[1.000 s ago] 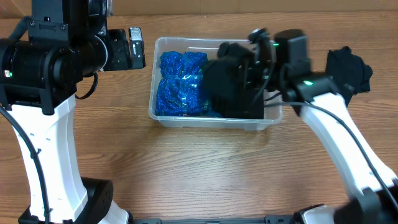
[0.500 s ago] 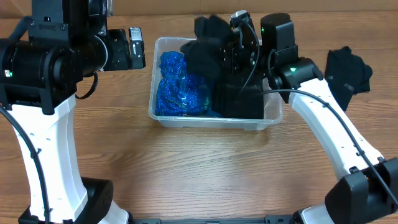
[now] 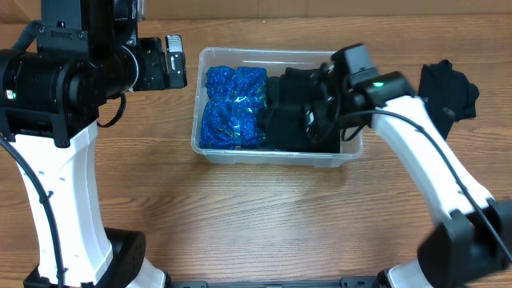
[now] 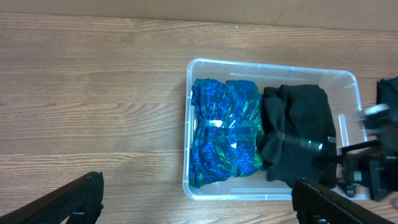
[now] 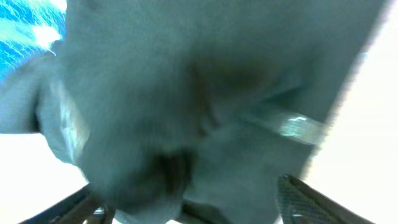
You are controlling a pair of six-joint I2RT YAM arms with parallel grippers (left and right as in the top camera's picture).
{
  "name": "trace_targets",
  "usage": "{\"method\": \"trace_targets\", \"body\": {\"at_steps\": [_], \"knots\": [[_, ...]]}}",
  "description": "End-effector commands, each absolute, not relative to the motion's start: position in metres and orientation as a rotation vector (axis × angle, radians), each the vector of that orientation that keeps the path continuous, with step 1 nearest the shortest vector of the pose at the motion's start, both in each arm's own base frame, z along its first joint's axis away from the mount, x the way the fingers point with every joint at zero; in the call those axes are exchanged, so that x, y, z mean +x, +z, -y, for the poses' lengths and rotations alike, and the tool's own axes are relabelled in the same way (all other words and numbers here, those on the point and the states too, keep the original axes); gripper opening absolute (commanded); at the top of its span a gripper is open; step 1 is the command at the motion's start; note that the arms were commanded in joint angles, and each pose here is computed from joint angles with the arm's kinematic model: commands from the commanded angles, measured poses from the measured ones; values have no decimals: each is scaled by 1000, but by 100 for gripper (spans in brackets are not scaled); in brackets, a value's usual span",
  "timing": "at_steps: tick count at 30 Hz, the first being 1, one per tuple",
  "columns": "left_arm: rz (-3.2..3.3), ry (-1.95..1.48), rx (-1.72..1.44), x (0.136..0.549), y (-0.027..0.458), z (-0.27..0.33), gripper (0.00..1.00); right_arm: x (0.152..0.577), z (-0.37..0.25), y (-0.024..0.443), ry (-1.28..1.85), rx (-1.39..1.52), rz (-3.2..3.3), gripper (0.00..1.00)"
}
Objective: Pack container
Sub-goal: 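Grasp the last black glove at the far right with the right gripper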
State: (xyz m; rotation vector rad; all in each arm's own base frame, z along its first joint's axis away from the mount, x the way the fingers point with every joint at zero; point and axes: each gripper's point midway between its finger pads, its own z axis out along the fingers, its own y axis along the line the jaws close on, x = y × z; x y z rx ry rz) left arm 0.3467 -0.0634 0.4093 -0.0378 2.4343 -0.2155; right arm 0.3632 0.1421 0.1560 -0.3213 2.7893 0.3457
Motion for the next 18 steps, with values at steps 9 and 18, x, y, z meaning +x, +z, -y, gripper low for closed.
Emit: {"method": "trace_targets", "body": {"at_steps": [9, 18], "knots": [[-2433, -202, -35, 346, 410, 61, 100, 412, 49, 247, 120, 556, -2412, 100], [-2433, -202, -35, 346, 410, 61, 100, 439, 184, 84, 108, 989, -2532, 100]]}}
